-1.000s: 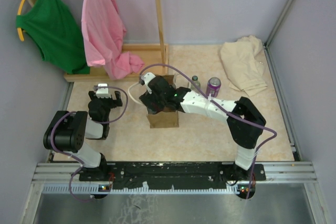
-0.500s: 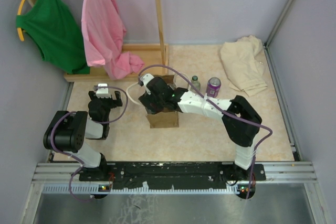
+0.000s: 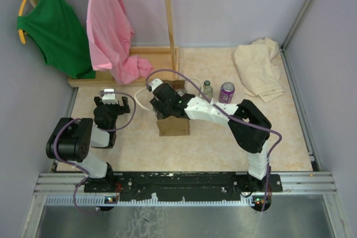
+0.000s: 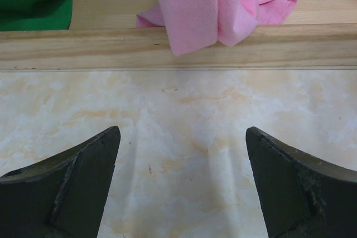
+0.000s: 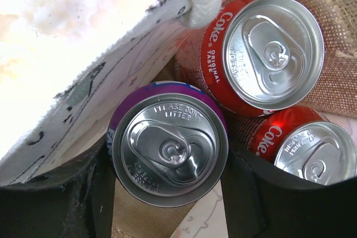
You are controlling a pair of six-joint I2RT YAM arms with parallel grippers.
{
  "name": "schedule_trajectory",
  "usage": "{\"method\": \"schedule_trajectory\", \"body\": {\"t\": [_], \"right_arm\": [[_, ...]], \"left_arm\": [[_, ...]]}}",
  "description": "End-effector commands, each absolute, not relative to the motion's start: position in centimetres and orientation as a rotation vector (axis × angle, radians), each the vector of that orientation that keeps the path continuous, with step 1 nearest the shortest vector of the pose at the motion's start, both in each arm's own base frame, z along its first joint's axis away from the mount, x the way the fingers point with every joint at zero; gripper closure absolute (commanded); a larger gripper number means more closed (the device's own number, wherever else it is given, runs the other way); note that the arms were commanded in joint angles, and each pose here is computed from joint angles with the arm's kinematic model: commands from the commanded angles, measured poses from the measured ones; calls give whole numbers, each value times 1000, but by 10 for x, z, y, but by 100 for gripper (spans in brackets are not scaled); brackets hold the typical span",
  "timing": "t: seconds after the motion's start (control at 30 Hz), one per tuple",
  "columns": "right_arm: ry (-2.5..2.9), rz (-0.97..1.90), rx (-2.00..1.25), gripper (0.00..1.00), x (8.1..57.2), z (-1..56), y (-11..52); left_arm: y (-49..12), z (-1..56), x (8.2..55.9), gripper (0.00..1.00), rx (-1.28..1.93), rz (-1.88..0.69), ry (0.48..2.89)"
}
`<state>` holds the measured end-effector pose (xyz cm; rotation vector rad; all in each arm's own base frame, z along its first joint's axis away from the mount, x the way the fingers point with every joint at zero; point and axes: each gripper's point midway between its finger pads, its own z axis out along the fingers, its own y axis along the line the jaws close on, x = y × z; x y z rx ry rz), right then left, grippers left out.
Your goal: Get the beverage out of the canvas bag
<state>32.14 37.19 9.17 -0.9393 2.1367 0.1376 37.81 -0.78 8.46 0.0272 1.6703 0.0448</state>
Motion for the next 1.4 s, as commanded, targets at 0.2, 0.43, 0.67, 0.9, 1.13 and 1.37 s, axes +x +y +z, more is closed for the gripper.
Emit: {"method": "schedule_trajectory", "body": {"t": [0.2, 0.43, 0.67, 0.9, 1.13, 1.37], "right_arm": [[2055, 190, -878, 79, 322, 128, 380], [1992, 265, -844, 100, 318, 169, 384], [1848, 382, -783, 100, 311, 247, 385], [1717, 427, -716, 100, 305, 320, 372], [1644, 313, -599, 100, 307, 379, 329], [1572, 114, -414, 100, 306, 427, 258]], "left_arm": [[-10, 92, 383, 0, 30, 45, 1639], [-10, 92, 383, 0, 31, 46, 1639], [-10, 92, 383, 0, 30, 46, 1640], [-10, 92, 383, 0, 31, 45, 1640], [-10, 93, 383, 0, 31, 45, 1639], [-10, 92, 383, 0, 31, 46, 1640]]}}
